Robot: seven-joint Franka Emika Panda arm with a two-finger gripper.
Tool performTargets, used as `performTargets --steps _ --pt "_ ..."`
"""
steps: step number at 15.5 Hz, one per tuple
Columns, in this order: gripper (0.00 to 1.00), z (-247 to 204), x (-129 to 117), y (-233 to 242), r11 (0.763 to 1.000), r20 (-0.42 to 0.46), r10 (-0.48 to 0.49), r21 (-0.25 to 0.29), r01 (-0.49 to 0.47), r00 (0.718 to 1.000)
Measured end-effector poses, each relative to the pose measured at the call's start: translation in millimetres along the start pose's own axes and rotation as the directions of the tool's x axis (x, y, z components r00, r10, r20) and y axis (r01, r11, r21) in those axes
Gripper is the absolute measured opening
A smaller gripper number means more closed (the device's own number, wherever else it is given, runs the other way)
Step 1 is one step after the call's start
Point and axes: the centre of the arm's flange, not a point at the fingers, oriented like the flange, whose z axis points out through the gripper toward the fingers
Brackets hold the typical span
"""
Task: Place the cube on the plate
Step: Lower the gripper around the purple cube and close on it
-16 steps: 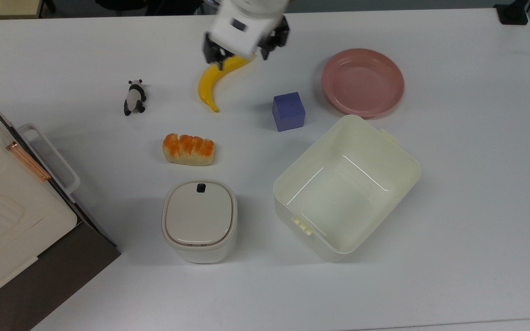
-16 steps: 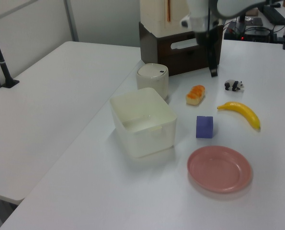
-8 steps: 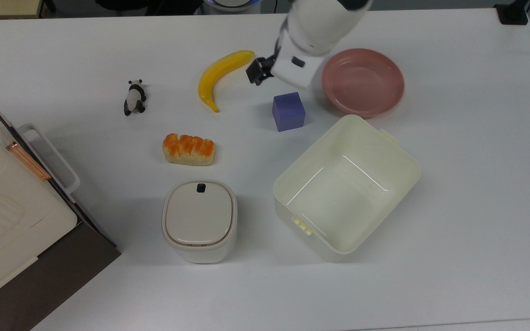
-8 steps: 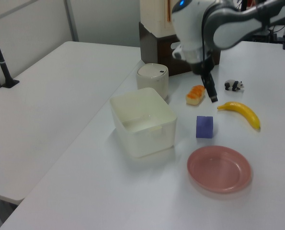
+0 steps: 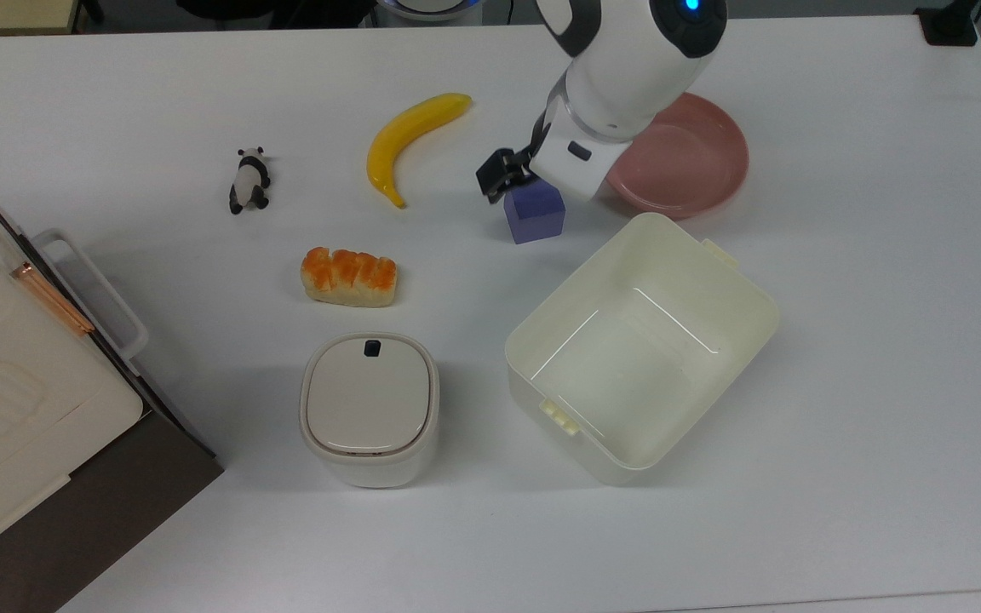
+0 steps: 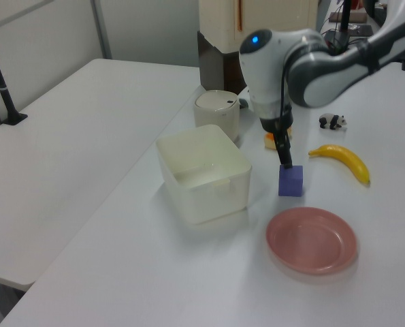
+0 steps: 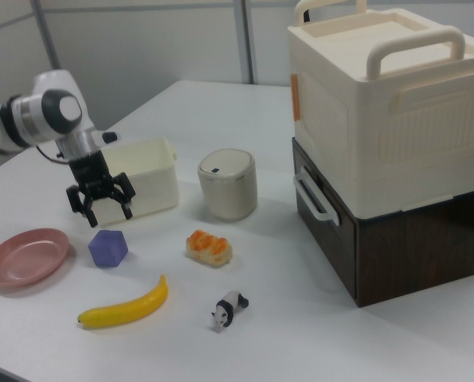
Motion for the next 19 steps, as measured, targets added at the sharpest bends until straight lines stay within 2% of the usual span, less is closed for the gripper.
performTargets --steps 2,4,11,15,19 --pt "1.00 21 0 -10 0.999 -0.010 0.011 -0.045 -0.011 1.000" --pt "1.00 31 -2 -20 0.998 0.000 0.007 -0.066 -0.007 1.000" --pt "1.00 24 -9 -45 0.997 0.032 -0.025 -0.073 0.028 0.999" --pt "1.00 -12 -13 -23 0.997 0.012 0.017 -0.079 -0.016 1.000" --pt "1.00 -12 -12 -14 0.997 0.011 0.032 -0.075 -0.031 0.999"
